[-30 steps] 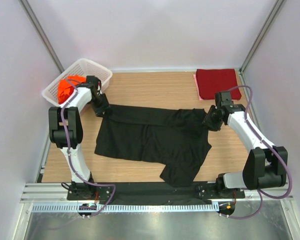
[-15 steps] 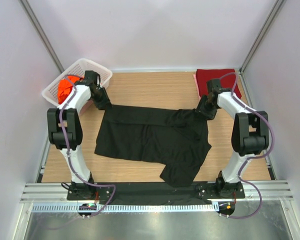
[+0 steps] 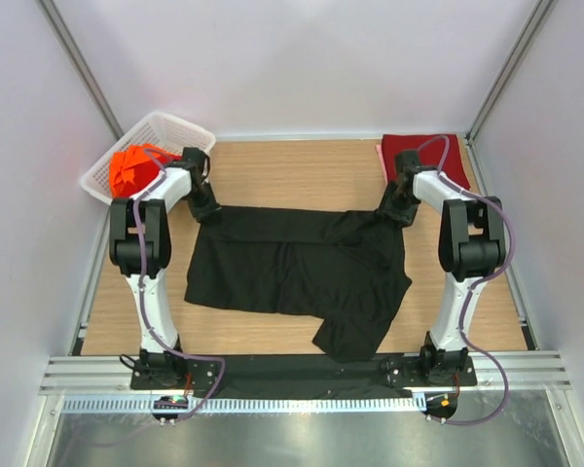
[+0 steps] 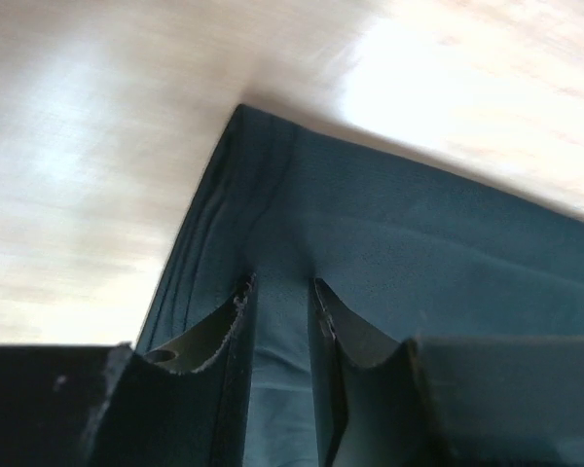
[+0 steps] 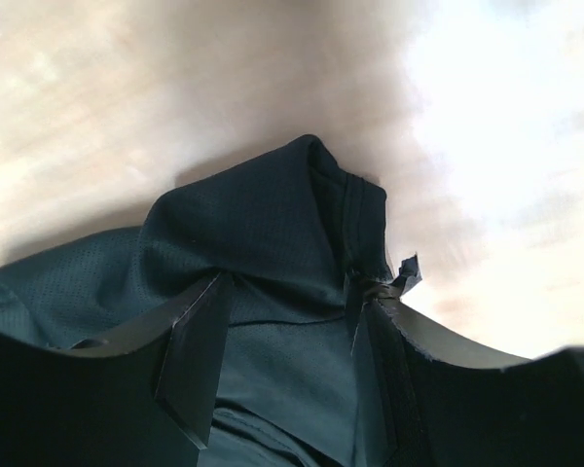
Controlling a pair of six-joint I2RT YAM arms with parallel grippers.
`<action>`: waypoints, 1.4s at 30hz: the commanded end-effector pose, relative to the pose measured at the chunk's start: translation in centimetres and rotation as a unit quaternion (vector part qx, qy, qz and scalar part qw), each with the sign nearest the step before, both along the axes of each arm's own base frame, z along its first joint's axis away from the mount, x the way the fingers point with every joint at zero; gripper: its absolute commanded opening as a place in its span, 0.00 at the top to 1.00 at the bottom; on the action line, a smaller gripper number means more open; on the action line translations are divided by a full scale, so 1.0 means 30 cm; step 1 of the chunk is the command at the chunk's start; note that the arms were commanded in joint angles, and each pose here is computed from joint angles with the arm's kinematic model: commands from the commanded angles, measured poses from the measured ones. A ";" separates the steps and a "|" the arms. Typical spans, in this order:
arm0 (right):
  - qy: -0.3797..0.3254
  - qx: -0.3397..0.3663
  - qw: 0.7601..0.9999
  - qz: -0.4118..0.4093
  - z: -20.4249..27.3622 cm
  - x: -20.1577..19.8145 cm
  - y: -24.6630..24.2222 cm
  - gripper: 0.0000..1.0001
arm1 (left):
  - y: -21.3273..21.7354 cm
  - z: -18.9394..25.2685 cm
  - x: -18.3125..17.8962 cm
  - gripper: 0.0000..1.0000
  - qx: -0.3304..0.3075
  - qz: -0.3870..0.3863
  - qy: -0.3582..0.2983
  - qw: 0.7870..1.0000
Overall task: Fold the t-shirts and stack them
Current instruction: Fold the tshirt
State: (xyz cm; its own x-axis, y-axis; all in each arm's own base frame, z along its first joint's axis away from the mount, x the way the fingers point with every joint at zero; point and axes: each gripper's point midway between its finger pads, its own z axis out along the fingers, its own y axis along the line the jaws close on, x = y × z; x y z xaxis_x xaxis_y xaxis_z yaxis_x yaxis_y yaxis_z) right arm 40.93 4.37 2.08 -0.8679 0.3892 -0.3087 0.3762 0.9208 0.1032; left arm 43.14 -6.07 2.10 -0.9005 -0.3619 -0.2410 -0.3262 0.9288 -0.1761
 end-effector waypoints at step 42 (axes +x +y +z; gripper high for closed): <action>-0.036 -0.003 0.980 0.198 0.087 -0.049 0.375 0.49 | -0.165 0.472 -0.299 0.62 -0.025 -0.087 -0.078 0.993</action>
State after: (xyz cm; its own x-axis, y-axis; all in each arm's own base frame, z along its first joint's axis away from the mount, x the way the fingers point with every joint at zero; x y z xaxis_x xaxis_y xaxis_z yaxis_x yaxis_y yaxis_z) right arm 38.43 16.01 3.83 -0.9444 0.0454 -0.3255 -0.0021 0.9896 0.1439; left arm 33.98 -11.46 15.74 -0.9079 -0.2324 -0.3489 -0.1375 0.9513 -0.2759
